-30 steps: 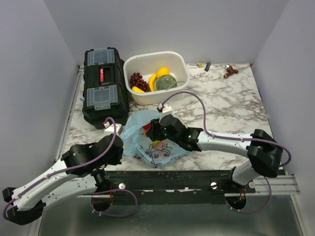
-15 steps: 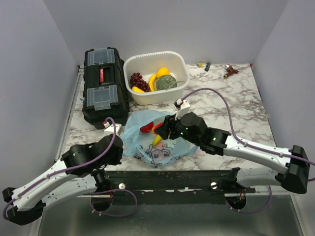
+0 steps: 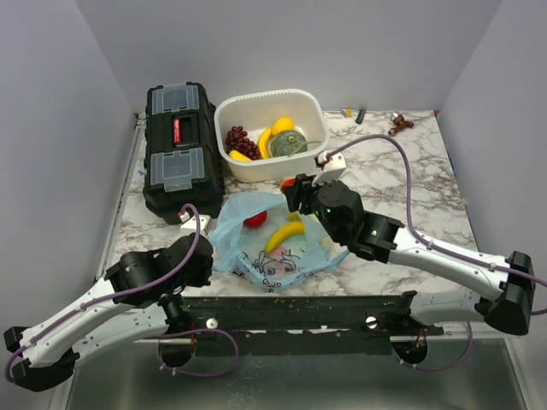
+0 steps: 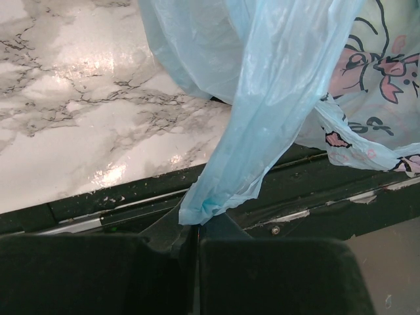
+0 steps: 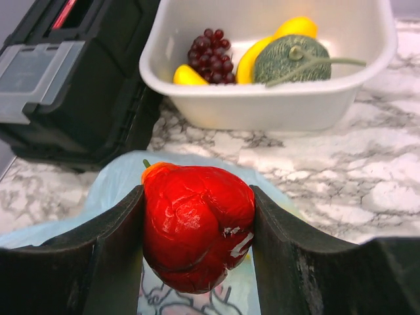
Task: Take the fake fruits out of the plastic bag
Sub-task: Take out the fake fruit from the plastic bag, then place the fake fruit in the bin, then take out the fake fruit from the plastic bag.
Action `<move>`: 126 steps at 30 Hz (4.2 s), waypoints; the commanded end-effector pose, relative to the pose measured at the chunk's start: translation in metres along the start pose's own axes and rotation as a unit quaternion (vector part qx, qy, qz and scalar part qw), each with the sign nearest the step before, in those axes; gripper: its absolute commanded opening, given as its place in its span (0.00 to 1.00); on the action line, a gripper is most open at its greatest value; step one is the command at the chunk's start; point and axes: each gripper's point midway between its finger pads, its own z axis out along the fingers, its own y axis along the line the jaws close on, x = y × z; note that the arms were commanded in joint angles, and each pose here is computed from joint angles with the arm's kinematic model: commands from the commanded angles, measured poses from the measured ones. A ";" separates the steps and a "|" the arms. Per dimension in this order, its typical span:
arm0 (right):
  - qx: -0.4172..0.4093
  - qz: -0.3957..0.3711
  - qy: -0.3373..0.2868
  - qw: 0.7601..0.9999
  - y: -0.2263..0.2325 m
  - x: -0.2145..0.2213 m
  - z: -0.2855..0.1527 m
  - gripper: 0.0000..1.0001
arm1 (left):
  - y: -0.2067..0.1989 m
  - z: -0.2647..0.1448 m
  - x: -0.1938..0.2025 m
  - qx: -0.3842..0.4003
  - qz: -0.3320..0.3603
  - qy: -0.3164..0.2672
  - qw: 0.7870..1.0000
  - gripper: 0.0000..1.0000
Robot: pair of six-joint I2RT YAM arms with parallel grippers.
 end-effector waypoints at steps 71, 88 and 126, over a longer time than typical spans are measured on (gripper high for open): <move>0.034 0.020 0.084 0.996 -0.032 -0.012 0.159 0.90 | 0.006 -0.008 -0.003 0.014 -0.017 -0.029 0.999 0.00; -0.069 0.034 0.160 0.984 -0.053 0.044 -0.025 0.90 | 0.001 -0.002 0.001 0.006 0.002 -0.004 1.000 0.00; -0.018 -0.021 0.128 0.991 0.054 0.190 0.084 1.00 | 0.002 0.001 0.003 -0.005 0.006 0.007 1.000 0.00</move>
